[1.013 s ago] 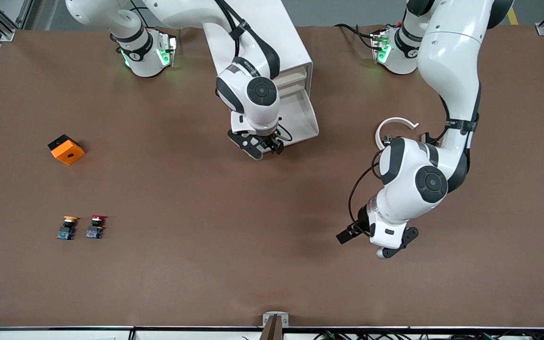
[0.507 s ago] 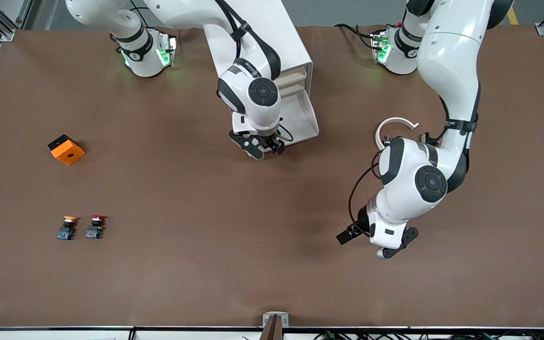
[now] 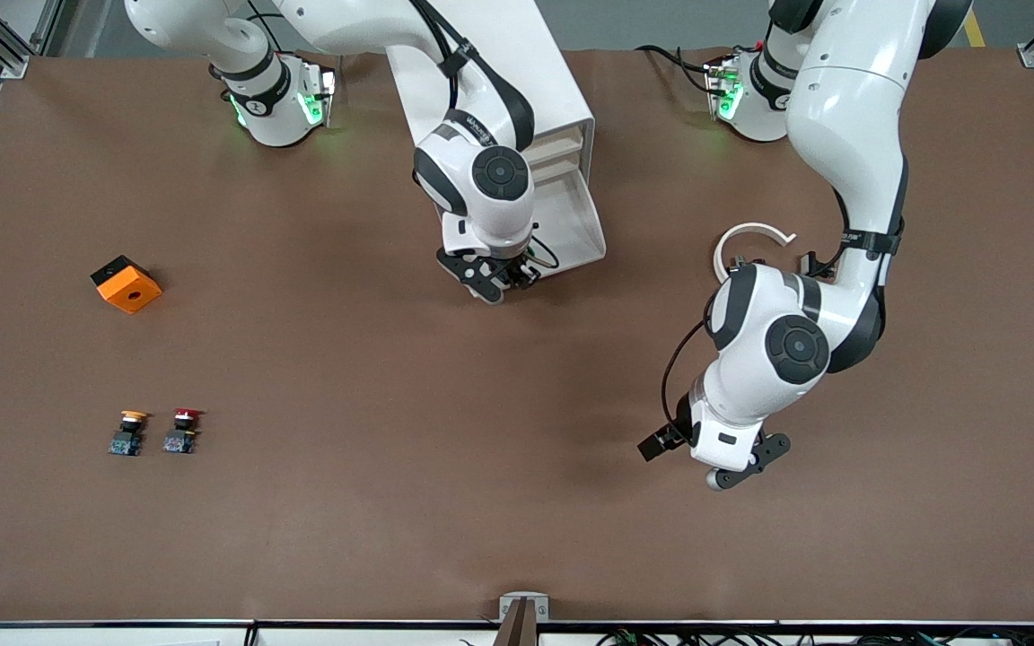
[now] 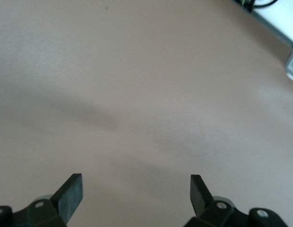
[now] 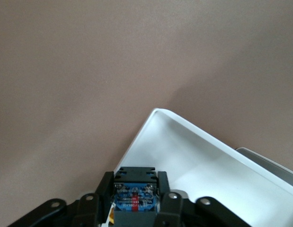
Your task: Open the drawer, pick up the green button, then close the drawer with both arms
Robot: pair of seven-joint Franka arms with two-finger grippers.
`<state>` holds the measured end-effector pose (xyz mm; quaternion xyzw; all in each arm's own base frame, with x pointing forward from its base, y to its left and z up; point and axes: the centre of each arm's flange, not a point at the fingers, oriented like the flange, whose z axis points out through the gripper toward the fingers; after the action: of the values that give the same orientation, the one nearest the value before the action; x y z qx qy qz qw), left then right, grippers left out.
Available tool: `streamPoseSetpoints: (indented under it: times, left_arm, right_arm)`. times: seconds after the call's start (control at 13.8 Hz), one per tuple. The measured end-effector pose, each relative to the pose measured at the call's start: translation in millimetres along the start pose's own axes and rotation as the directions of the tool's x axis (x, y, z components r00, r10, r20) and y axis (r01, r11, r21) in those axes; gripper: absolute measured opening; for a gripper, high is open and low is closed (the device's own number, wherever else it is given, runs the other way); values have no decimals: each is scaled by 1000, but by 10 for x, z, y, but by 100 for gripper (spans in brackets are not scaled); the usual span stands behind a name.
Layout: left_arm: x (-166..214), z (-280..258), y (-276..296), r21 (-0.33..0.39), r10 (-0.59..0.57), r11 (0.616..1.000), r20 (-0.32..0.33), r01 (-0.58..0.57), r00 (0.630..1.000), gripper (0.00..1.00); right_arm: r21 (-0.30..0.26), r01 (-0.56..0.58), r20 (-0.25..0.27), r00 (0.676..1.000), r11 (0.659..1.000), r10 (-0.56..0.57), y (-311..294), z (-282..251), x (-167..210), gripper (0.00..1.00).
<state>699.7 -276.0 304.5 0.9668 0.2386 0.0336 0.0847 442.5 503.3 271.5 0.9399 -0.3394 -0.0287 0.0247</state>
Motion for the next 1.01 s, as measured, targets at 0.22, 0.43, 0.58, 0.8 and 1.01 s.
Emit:
streamPoseSetpoints:
  times: [0.22, 0.43, 0.58, 0.8, 1.01]
  left_arm:
    - [-49, 66, -72, 85, 50, 995, 26, -52, 998, 100]
    - [-62, 91, -93, 97, 76, 992, 40, -80, 996, 100]
    - [-63, 101, -99, 98, 85, 991, 43, -89, 995, 100]
    - [-56, 121, -115, 101, 88, 991, 45, -93, 995, 100]
    - [-68, 145, -115, 104, 90, 990, 48, -94, 995, 100]
  right_arm:
    - [4, 0, 0, 1000, 1000, 0, -10, -18, 0, 41]
    - [14, -2, -1, 1000, 1000, 2, -47, -95, 17, 41]
    - [9, -8, 5, 1000, 1000, 8, -94, -245, 31, 41]
    - [-5, -18, 32, 999, 1000, 18, -171, -629, 161, 41]
    - [13, 29, 44, 999, 1000, -29, -135, -1003, 788, 41]
